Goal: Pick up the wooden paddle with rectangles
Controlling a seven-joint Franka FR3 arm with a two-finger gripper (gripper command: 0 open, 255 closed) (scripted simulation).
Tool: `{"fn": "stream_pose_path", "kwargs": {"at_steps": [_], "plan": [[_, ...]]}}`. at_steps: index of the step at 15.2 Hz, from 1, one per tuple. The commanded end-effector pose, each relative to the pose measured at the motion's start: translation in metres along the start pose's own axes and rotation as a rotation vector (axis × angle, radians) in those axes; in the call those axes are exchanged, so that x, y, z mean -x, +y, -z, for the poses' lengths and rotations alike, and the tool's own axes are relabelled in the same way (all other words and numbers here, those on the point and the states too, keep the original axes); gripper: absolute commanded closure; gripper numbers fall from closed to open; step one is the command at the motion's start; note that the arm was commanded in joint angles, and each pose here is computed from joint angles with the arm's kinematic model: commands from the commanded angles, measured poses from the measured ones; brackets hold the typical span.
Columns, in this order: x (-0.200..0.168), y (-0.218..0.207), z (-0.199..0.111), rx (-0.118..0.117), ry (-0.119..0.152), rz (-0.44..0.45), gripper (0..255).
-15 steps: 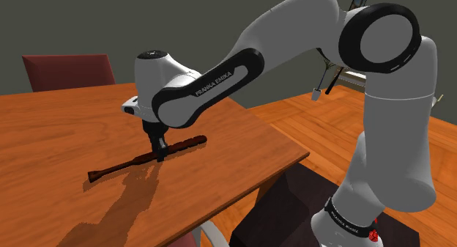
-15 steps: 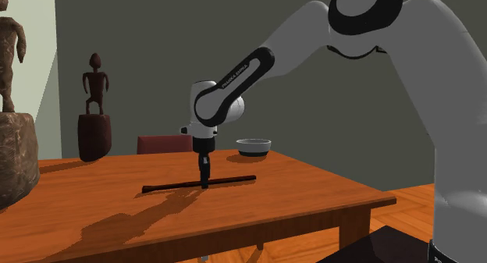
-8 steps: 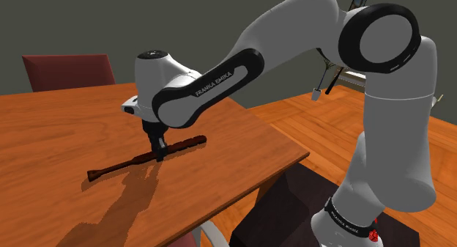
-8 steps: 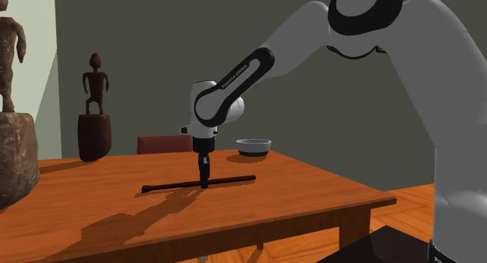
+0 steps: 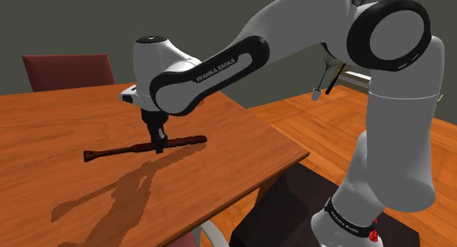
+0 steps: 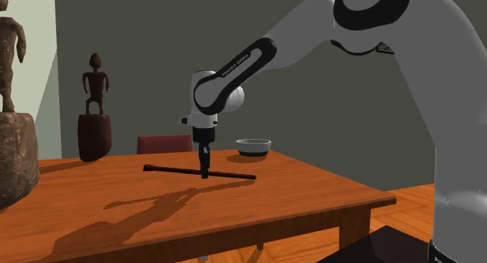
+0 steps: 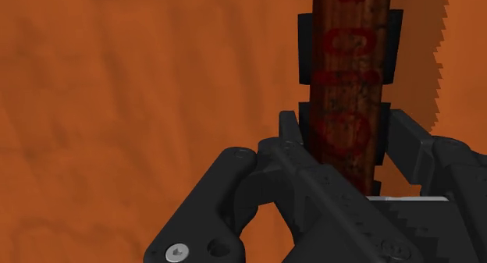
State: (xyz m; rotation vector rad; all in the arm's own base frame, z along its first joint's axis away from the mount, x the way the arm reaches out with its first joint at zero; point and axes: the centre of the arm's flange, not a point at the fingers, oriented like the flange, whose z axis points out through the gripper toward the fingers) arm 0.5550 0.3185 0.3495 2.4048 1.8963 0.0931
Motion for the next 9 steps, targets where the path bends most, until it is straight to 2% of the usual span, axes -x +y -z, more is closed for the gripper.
{"fn": "stream_pose_path", "kwargs": {"at_steps": [1, 7, 9], "plan": [[0.001, 0.001, 0.011, 0.000, 0.000, 0.000, 255], [0.001, 0.004, 0.043, 0.000, 0.000, 0.000, 255], [0.001, 0.004, 0.043, 0.000, 0.000, 0.000, 255]]}}
